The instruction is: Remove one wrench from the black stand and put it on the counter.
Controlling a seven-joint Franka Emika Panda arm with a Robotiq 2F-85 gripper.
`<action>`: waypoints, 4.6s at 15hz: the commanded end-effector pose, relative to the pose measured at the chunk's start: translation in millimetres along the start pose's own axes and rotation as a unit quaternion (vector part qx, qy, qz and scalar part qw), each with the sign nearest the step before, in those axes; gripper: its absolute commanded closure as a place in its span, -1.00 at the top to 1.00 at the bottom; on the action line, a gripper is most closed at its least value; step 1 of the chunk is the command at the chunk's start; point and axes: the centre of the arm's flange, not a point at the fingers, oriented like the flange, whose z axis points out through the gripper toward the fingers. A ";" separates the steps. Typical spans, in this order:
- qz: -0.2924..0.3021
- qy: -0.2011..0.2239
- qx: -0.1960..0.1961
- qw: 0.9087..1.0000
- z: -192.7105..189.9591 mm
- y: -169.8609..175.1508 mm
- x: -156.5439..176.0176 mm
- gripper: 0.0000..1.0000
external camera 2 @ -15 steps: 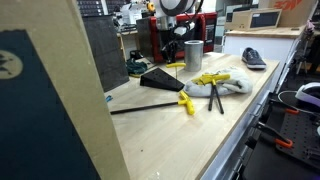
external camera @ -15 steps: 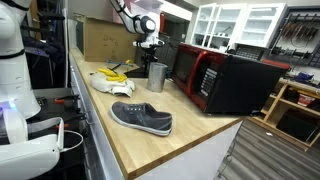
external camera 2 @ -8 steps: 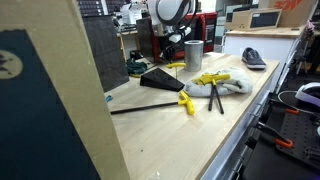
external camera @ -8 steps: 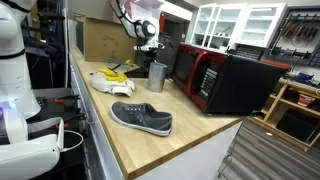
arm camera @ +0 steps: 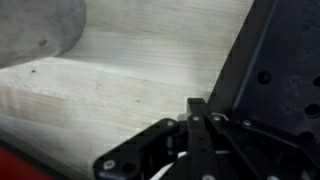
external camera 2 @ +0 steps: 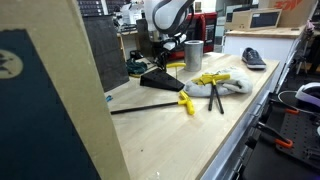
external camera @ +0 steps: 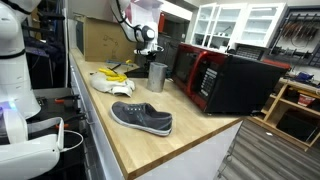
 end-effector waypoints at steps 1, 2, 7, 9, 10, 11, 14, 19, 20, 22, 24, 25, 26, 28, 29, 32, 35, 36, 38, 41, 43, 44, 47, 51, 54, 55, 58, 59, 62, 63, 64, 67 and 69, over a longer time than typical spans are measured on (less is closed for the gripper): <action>0.017 0.021 0.015 1.000 -5.3 -12.0 14.3 -1.00; 0.019 0.025 0.019 0.999 -8.2 -14.0 16.0 -1.00; 0.021 0.040 0.033 0.998 -22.3 -21.1 20.9 -1.00; 0.017 0.029 0.029 0.999 -25.0 -21.4 17.3 -1.00; 0.008 0.016 0.035 0.999 -23.7 -21.8 11.4 -1.00; 0.004 0.007 0.034 0.999 -22.8 -22.1 6.4 -1.00; -0.022 -0.034 0.038 0.998 -16.9 -27.2 -9.7 -1.00; -0.079 -0.089 0.058 0.991 -20.3 -36.1 -33.9 -1.00; -0.091 -0.097 0.062 0.989 -22.1 -38.1 -38.9 -1.00; -0.115 -0.111 0.070 0.985 -25.4 -42.3 -48.5 -1.00; -0.131 -0.123 0.076 0.981 -28.2 -46.1 -56.7 -1.00; -0.138 -0.128 0.078 0.979 -29.3 -48.3 -60.2 -1.00; -0.141 -0.128 0.078 0.979 -30.1 -50.8 -62.6 -1.00; -0.147 -0.117 0.073 0.979 -29.2 -59.3 -65.4 -1.00; -0.148 -0.113 0.066 0.980 -28.1 -64.6 -67.1 -1.00; -0.162 -0.094 0.062 0.980 -24.4 -79.0 -71.6 -1.00; -0.172 -0.042 0.037 0.984 -25.6 -92.4 -70.4 -1.00; -0.178 -0.023 0.032 0.983 -25.7 -98.2 -68.1 -1.00; -0.186 0.006 0.023 0.982 -28.1 -107.6 -64.6 -1.00; -0.199 0.027 0.038 0.979 -40.1 -110.1 -67.6 -1.00; -0.210 0.034 0.051 0.976 -53.7 -106.2 -70.9 -0.95; -0.214 0.042 0.053 0.975 -63.1 -102.8 -72.5 -0.46; -0.218 0.061 0.056 0.972 -93.9 -91.1 -72.8 -0.24; -0.224 0.084 0.072 0.968 -129.9 -76.7 -65.4 0.36; -0.250 0.082 0.093 0.960 -148.2 -70.8 -67.3 0.79; -0.261 0.079 0.100 0.957 -151.5 -69.0 -69.3 0.93; -0.312 0.062 0.110 0.942 -162.7 -63.7 -77.8 1.00; -0.326 0.056 0.110 0.937 -165.4 -61.4 -80.6 1.00; -0.359 0.042 0.106 0.926 -173.3 -53.5 -90.9 1.00; -0.370 0.039 0.102 0.923 -177.2 -51.8 -94.0 1.00; -0.378 0.037 0.098 0.920 -177.6 -50.9 -96.6 1.00; -0.397 0.037 0.094 0.912 -185.5 -47.3 -104.5 1.00; -0.385 0.035 0.094 0.917 -190.9 -44.3 -109.6 1.00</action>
